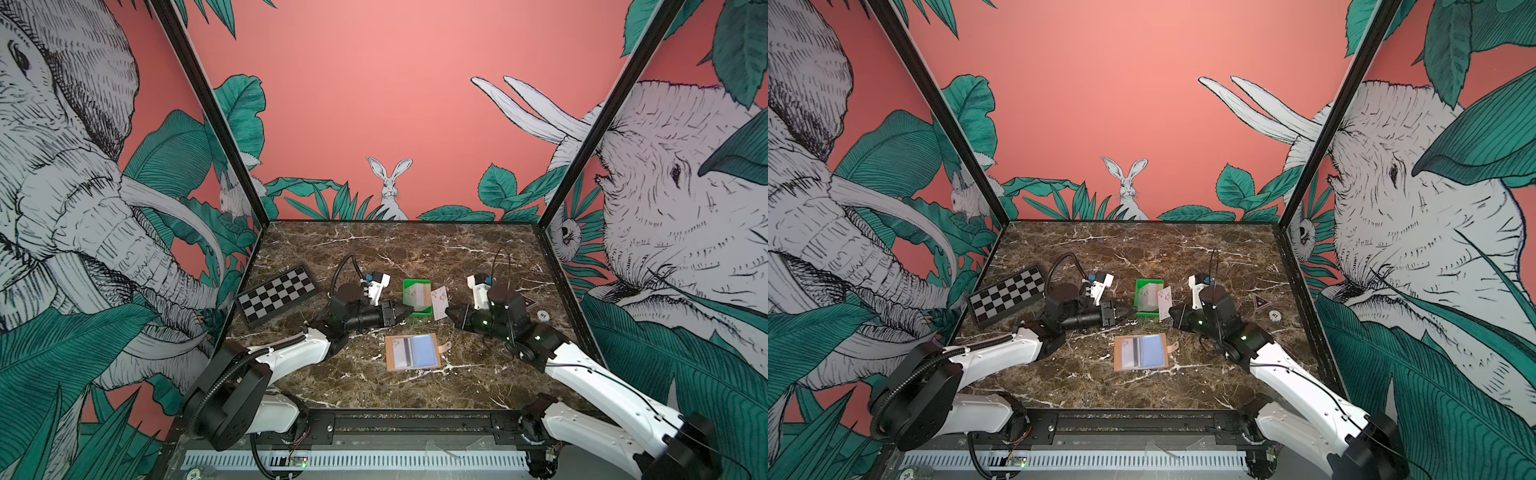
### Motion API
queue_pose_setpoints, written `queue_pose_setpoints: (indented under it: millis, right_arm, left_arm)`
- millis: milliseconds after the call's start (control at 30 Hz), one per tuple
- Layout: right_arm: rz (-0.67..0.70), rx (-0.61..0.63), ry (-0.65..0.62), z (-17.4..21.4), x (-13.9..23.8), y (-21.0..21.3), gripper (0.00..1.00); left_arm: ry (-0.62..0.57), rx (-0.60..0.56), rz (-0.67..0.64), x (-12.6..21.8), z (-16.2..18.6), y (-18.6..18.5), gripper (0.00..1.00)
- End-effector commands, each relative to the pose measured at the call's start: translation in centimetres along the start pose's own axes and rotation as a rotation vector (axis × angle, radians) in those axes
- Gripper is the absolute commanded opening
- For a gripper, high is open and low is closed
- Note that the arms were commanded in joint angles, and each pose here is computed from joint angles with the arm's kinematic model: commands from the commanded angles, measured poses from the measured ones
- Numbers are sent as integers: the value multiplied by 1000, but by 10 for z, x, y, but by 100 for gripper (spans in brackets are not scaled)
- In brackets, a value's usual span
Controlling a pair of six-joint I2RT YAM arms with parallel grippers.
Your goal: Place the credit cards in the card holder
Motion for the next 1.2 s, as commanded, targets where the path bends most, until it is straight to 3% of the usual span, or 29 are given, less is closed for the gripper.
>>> queue_pose_setpoints:
  millis: [0,400,700,1167]
  right_arm:
    - [-63,-12,-36,-3,10,11,0]
    - [-303,-73,-64,-1,29,45,0]
    - [-358,-100,-36,5,30,50,0]
    - [-315,-138,-35,14,25,33,0]
  left_arm:
    - [-34,-28,162,3,-8,-33,39]
    - [14,-22,281,-22,8,-60,41]
    - [-3,3,330,-28,3,-67,40]
    - [-2,26,346,-33,1,-66,20]
Point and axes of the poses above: each gripper's point midway between its finger pads, its own x axis back along the fingers, its own y axis along the line the jaws close on, z = x × y, the point moved 1 cm from there along x, back along the fingers, and after that the axes turned 1 degree about -x, right-handed, at the moved point
